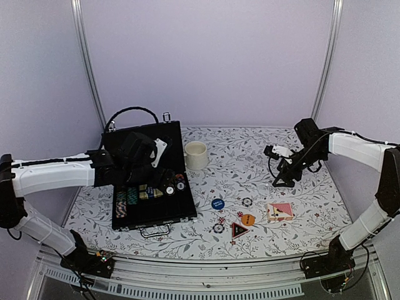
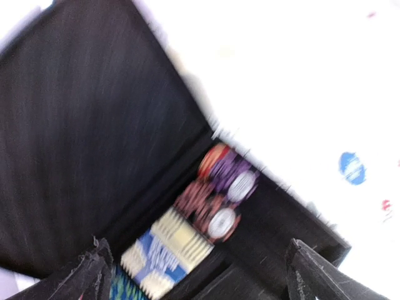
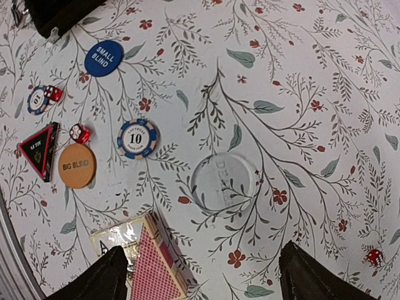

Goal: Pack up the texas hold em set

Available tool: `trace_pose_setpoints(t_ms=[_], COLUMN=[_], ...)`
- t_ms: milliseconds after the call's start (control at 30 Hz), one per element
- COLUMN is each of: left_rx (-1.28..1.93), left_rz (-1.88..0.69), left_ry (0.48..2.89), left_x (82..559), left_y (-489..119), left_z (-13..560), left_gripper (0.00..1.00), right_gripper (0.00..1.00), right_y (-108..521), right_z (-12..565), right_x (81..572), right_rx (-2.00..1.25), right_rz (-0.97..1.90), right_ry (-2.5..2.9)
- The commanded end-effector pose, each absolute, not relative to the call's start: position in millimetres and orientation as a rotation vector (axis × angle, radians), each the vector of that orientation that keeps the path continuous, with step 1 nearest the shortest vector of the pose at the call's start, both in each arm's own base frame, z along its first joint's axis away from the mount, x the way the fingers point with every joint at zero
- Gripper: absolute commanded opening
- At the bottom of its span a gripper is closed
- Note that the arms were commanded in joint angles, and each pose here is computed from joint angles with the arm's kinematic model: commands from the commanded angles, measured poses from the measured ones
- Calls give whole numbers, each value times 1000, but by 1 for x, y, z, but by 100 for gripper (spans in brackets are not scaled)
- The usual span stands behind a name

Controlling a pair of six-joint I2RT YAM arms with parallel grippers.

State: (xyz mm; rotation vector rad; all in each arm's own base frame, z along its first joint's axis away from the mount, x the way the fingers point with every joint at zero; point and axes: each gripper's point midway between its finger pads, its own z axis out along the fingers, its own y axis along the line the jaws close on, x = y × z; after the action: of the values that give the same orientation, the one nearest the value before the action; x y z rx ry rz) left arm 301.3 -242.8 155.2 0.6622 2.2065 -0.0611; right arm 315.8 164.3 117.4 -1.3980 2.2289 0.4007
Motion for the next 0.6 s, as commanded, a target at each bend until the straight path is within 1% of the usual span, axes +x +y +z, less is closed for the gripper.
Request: trace_pose_setpoints(t_ms=[0,100,167,233,300,400,467,567], left_rx=[755,747,667,570,591,698,737,759], left_rz=[-181,-216,-223,-217,-180,-117,-92,-133], left_ry=[1886,1811,1770,1742,1707,1660,1615,1585], left_x=[312,320,331,345,355,365,365,356], left_y=[-294,-313,-316,-315,-323,-337,-340,-340], left_z=[232,263,287,299,299,287,282,285], left_gripper=[97,97,97,97,97,97,97,97], right_gripper=[82,82,82,82,83,88,91,97], right_y=[156,148,144,140,137,136,138,143], right_z=[112,104,96,83,68,54,50,49], right_x=[276,271,267,259,252,250,248,246], right_rx=[-1681,-1757,-1806,-1864,-1928,-1981,-2001,-2003], right_rz=[388,319,273,218,154,61,48,78], right_ry=[2164,2159,2157,2166,2165,2138,2126,2131])
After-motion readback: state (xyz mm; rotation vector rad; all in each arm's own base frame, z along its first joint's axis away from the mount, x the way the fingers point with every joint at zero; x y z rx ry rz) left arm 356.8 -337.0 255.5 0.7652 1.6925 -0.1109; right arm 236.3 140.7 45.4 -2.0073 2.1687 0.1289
